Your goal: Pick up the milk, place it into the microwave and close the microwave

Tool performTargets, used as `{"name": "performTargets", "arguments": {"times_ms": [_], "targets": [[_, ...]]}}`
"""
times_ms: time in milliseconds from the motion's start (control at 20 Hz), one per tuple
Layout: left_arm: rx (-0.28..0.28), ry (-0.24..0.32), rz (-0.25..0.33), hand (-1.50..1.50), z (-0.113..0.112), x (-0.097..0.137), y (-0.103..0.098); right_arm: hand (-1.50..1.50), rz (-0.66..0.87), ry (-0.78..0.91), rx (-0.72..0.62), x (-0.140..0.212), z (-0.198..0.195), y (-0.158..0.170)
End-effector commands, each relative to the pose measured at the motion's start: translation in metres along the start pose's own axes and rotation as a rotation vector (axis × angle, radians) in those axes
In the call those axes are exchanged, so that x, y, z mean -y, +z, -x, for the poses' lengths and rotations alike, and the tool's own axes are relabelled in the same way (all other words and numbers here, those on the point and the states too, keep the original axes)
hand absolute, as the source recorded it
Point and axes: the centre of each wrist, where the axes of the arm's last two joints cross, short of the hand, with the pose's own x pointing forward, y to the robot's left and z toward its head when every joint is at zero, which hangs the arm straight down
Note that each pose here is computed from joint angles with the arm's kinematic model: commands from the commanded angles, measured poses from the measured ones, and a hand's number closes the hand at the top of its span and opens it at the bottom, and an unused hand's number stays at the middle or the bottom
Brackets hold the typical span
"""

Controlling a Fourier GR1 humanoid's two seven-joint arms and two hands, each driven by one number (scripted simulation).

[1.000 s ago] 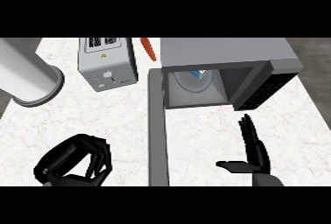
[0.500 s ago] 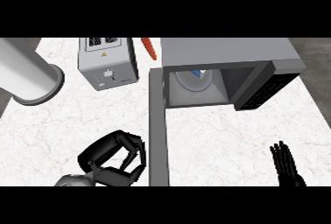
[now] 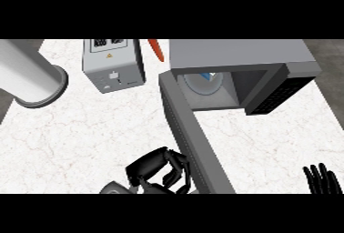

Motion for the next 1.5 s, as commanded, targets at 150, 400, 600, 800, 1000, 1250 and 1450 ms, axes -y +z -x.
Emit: {"name": "performTargets", "arguments": {"times_ms": [150, 400, 600, 800, 1000, 1250, 1450], "targets": [[-0.048, -0.015, 0.034, 1.50, 0.014, 0.062, -0.030, -1.50, -0.143, -0.117, 0.081, -0.023, -0.056, -0.011], [-0.004, -0.073, -0.026, 1.50, 0.000, 0.087, -0.047, -1.50, -0.218, -0.110, 0.121, -0.031, -0.085, -0.037], [0.009, -0.078, -0.087, 1.50, -0.006, 0.089, -0.059, -1.50, -0.263, -0.103, 0.093, -0.034, -0.101, -0.031], [0.033, -0.124, -0.165, 1.50, -0.026, 0.079, -0.078, -1.50, -0.320, -0.139, 0.086, -0.041, -0.113, -0.037], [0.044, -0.084, -0.284, 1.50, -0.024, 0.062, -0.085, -1.50, -0.339, -0.119, 0.103, -0.045, -0.125, -0.047], [0.049, -0.093, -0.359, 1.50, -0.037, 0.046, -0.103, -1.50, -0.320, -0.136, 0.092, -0.049, -0.135, -0.045], [0.034, -0.125, -0.431, 1.50, -0.038, 0.033, -0.113, -1.50, -0.343, -0.140, 0.090, -0.057, -0.142, -0.048]]}}
